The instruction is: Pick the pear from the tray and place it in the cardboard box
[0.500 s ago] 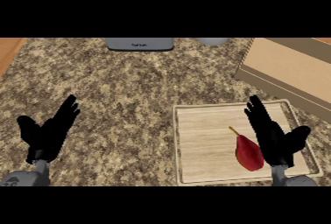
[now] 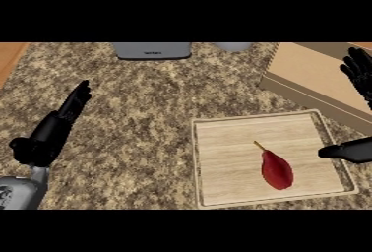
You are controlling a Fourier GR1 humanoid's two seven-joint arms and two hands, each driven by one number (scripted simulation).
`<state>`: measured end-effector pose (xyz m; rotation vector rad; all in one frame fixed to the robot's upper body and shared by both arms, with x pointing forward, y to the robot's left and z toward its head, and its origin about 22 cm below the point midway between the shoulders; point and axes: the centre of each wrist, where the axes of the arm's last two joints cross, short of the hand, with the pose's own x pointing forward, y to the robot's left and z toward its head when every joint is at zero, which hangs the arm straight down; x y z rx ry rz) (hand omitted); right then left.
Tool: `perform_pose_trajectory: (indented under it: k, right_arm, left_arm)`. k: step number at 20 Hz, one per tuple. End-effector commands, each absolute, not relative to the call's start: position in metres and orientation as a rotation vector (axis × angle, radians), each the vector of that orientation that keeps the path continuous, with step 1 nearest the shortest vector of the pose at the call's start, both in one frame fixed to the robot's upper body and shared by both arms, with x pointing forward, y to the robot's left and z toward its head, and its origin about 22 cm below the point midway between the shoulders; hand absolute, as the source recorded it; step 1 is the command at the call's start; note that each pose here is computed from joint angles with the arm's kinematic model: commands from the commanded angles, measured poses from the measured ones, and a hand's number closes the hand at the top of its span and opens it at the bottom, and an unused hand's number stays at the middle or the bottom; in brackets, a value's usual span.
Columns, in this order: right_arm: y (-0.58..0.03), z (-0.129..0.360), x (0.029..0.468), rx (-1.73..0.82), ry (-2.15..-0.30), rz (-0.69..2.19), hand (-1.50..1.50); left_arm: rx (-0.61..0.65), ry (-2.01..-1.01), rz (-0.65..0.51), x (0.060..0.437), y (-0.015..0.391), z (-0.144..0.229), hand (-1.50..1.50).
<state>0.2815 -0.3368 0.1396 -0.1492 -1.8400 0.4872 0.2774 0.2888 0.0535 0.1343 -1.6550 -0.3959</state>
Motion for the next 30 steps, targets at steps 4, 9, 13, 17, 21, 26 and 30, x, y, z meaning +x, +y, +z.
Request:
perform_pose_trajectory:
  k: [4, 9, 13, 17, 21, 26, 30]
  right_arm:
    - [-0.391, 0.161, 0.275, -0.208, -1.968, 0.918, -1.5]
    - [-0.382, 0.166, 0.268, -0.255, -1.965, 1.202, -1.5]
    - [-0.376, 0.202, 0.274, -0.384, -1.771, 1.418, -1.5]
    - [-0.339, 0.192, 0.249, -0.363, -1.621, 1.653, -1.5]
    - [-0.3, 0.209, 0.237, -0.432, -1.491, 1.752, -1.5]
    - [-0.272, 0.207, 0.229, -0.534, -1.377, 1.815, -1.5]
    - [-0.247, 0.198, 0.202, -0.553, -1.275, 1.846, -1.5]
  left_arm:
    - [0.102, -1.736, -0.527, 0.287, 0.282, 0.069, 0.0]
    - [0.11, -1.756, -0.525, 0.287, 0.275, 0.071, 0.0]
    - [0.114, -1.75, -0.547, 0.295, 0.264, 0.07, 0.0]
    - [0.119, -1.736, -0.529, 0.296, 0.278, 0.069, 0.0]
    - [0.094, -1.736, -0.536, 0.285, 0.271, 0.056, 0.0]
    - [0.091, -1.748, -0.526, 0.29, 0.262, 0.052, 0.0]
    - [0.086, -1.758, -0.51, 0.278, 0.263, 0.058, 0.0]
